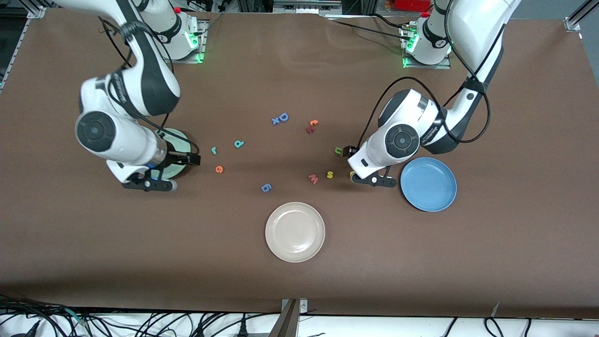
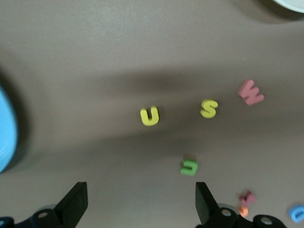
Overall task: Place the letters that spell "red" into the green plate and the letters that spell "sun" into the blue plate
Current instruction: 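Reach the left gripper to the yellow U while the right gripper reaches the orange letter, then carry the yellow U to the blue plate while the right gripper carries orange letter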
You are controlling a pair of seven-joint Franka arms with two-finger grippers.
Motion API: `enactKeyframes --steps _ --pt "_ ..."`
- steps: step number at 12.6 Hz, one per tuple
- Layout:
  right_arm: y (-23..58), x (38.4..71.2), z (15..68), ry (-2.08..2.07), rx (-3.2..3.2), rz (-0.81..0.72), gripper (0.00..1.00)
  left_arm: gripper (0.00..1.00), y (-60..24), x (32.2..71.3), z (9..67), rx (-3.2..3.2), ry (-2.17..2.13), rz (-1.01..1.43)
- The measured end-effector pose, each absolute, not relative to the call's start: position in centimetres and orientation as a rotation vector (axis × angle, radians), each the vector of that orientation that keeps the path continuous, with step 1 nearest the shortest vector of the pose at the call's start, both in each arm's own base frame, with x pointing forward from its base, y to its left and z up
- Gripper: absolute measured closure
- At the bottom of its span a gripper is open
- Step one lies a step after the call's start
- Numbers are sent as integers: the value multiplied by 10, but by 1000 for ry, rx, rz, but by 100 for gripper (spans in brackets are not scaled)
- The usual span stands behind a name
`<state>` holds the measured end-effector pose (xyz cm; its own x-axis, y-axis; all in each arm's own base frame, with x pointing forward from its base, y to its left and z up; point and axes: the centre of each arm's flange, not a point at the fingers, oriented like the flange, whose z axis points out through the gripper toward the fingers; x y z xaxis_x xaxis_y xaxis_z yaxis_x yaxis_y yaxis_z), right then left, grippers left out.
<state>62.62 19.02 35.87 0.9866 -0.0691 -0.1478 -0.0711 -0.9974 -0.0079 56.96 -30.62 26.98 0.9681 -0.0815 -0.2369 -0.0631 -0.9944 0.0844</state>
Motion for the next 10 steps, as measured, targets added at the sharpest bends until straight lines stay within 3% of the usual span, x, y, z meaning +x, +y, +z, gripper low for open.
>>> enactKeyframes --steps 5,10 --pt "226 621 269 141 -3133 329 2 0 -320 537 197 3138 -43 -212" --pt "252 597 205 149 -3137 286 6 0 -329 543 184 3143 2 -34"
